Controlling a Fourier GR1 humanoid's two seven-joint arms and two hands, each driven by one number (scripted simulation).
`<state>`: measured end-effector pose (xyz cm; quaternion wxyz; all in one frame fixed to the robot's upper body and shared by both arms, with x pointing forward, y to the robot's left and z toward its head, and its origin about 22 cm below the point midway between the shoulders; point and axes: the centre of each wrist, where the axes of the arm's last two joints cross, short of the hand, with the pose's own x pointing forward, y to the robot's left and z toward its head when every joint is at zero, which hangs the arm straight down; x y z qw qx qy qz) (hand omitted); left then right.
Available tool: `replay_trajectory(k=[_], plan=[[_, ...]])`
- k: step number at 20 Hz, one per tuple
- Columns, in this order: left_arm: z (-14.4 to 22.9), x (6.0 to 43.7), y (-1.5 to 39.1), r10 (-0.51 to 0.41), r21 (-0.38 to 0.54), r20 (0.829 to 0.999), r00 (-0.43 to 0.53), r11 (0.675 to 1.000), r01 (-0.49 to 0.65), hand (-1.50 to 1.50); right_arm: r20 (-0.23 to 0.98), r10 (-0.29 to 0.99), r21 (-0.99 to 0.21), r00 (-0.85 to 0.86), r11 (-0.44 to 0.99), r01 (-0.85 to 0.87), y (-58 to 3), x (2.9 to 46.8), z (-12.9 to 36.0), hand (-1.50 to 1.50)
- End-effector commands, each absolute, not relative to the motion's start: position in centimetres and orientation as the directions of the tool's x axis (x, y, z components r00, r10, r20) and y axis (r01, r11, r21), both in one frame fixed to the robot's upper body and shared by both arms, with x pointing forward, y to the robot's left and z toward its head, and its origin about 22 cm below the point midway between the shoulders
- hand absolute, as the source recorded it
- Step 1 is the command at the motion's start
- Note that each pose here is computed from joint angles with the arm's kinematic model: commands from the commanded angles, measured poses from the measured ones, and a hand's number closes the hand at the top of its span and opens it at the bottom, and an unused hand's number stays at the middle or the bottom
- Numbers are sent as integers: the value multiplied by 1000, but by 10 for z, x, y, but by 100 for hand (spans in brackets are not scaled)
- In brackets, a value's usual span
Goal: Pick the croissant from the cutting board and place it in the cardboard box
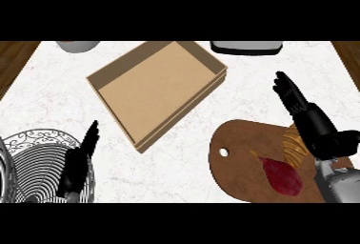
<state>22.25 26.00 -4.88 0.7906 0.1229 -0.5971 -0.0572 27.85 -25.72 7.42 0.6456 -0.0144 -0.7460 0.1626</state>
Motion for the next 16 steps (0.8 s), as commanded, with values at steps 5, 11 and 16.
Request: replay_trajectory(k=[5, 11, 16], plan=[[2, 246, 252, -281, 281, 960, 4, 957, 70, 0, 972, 177, -225, 154, 892, 393, -293, 260, 22, -150], [6, 220, 254, -273, 271, 962, 4, 956, 111, 0, 678, 606, -735, 417, 561, 380, -350, 219, -19, -150], [17, 224, 248, -283, 281, 959, -7, 949, 142, 0, 472, 769, -875, 431, 348, 338, -348, 211, -22, -150]])
